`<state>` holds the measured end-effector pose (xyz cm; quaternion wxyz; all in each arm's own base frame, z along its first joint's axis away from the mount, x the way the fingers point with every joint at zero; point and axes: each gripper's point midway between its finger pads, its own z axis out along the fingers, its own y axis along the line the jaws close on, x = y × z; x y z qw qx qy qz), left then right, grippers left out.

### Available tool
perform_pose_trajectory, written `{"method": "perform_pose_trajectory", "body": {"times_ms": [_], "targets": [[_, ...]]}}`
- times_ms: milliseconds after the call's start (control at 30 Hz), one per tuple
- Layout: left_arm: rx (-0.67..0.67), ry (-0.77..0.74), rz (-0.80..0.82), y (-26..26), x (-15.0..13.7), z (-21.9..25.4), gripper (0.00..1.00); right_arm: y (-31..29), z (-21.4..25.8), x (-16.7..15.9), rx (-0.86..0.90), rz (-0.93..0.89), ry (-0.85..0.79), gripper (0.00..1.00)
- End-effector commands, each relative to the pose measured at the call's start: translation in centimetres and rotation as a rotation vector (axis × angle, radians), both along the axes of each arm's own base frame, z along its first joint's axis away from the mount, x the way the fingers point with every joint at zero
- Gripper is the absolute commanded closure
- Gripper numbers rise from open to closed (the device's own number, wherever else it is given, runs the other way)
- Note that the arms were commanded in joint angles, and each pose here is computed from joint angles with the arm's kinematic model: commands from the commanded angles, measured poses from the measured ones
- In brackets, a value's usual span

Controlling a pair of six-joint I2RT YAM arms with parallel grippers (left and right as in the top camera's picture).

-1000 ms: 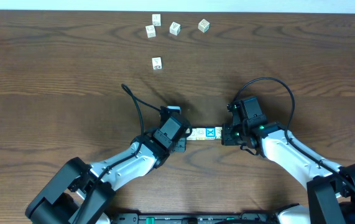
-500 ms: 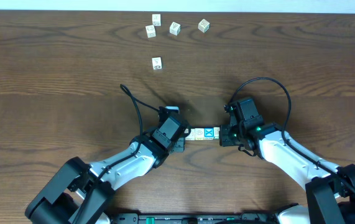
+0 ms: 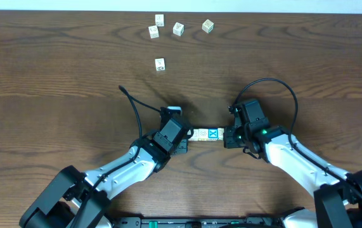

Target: Lift 5 blocks

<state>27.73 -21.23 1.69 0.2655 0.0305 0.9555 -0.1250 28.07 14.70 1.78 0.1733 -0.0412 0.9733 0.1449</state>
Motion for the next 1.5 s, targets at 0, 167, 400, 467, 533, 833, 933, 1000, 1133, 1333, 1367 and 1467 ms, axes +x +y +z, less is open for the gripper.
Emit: {"method": "perform_pose_trajectory", "body": {"times_ms": [0,167,400,467,533,833,933,1000,1133,1333,1367,1467], "targets": [[-0.146,-0.004,-0.092,-3.7,-0.4,2.4,0.93,5.5,3.9,-1.1,0.219,0.175,-0.024,0.99],[-0.15,-0.008,-0.093,-3.9,-0.3,2.7,0.93,5.5,4.6,-1.1,0.224,0.176,-0.042,0.99],[-0.163,-0.023,-0.094,-4.3,0.2,3.4,0.93,5.4,4.6,-1.2,0.222,0.176,-0.037,0.99],[-0.167,-0.028,-0.095,-4.3,0.2,3.6,0.93,5.4,4.6,-1.2,0.22,0.174,-0.039,0.99],[-0.171,-0.033,-0.095,-4.3,0.2,3.9,0.93,5.4,4.6,-1.2,0.219,0.174,-0.039,0.99],[-0.187,-0.056,-0.1,-4.4,0.3,4.9,0.93,5.2,4.5,-1.1,0.21,0.17,-0.041,0.99],[-0.189,-0.058,-0.1,-4.4,0.3,5.0,0.93,5.2,4.5,-1.1,0.211,0.17,-0.042,0.99],[-0.189,-0.058,-0.1,-4.5,0.3,5.0,0.93,5.3,4.6,-1.1,0.211,0.17,-0.042,0.99],[-0.189,-0.058,-0.1,-4.5,0.3,5.0,0.93,5.2,4.9,-1.2,0.214,0.17,-0.048,0.99],[-0.19,-0.058,-0.1,-4.5,0.3,5.0,0.93,5.2,6.3,-1.1,0.228,0.173,-0.087,0.99],[-0.19,-0.058,-0.1,-4.5,0.3,5.0,0.93,5.3,6.6,-1.1,0.231,0.174,-0.093,0.99],[-0.193,-0.062,-0.1,-4.5,0.3,5.2,0.93,5.3,7.0,-1.1,0.235,0.175,-0.105,0.99]]}}
